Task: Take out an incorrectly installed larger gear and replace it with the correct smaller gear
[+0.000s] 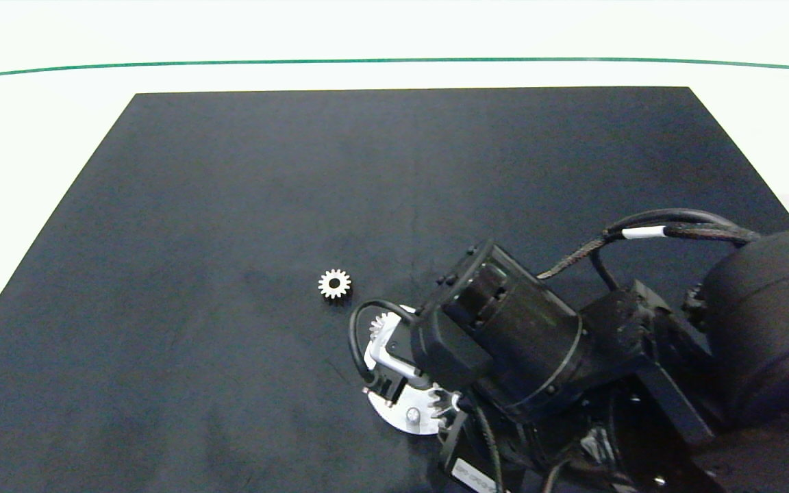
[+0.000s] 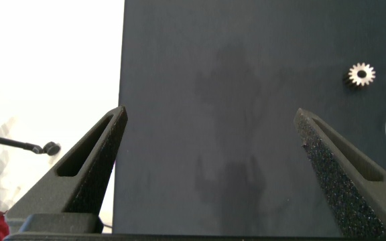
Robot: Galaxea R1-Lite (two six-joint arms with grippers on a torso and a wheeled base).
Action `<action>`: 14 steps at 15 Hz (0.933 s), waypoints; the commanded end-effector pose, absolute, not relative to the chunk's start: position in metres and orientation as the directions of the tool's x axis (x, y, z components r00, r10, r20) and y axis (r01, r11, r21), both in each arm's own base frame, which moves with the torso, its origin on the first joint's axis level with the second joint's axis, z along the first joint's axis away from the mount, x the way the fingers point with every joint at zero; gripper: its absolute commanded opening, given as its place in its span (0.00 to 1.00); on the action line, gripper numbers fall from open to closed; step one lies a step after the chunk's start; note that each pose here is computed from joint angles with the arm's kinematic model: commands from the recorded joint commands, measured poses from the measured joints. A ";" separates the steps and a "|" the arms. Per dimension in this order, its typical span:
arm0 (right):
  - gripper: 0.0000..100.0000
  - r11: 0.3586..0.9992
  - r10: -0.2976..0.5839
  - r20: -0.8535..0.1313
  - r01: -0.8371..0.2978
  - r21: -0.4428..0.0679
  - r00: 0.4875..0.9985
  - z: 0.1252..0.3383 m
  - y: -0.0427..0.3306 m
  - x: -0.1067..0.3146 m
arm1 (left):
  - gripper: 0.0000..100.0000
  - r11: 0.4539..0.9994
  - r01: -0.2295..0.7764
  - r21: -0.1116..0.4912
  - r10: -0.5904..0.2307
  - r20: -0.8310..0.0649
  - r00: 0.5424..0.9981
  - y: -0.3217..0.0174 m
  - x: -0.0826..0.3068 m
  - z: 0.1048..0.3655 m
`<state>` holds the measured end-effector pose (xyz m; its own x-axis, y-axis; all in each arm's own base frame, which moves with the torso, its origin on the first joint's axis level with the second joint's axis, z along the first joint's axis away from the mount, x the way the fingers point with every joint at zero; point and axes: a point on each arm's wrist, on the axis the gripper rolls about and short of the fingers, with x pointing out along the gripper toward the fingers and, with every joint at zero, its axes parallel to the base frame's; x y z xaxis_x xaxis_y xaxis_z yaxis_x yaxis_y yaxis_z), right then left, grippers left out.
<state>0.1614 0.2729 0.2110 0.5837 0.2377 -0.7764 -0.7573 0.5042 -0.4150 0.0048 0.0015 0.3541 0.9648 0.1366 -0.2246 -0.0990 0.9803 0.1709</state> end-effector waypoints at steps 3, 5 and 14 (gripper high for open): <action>0.34 0.557 0.168 -0.805 -0.729 -0.398 0.569 0.204 0.205 0.138 | 1.00 0.980 -0.097 0.173 0.137 -0.232 0.963 0.002 0.005 0.353; 0.34 0.580 0.152 -0.805 -0.711 -0.398 0.574 0.192 0.186 0.134 | 1.00 0.980 -0.097 0.174 0.137 -0.234 0.963 0.002 0.005 0.353; 0.34 0.665 0.172 -0.778 -0.654 -0.361 0.605 0.147 0.164 0.143 | 1.00 0.976 -0.093 0.198 0.138 -0.229 0.963 0.001 0.003 0.351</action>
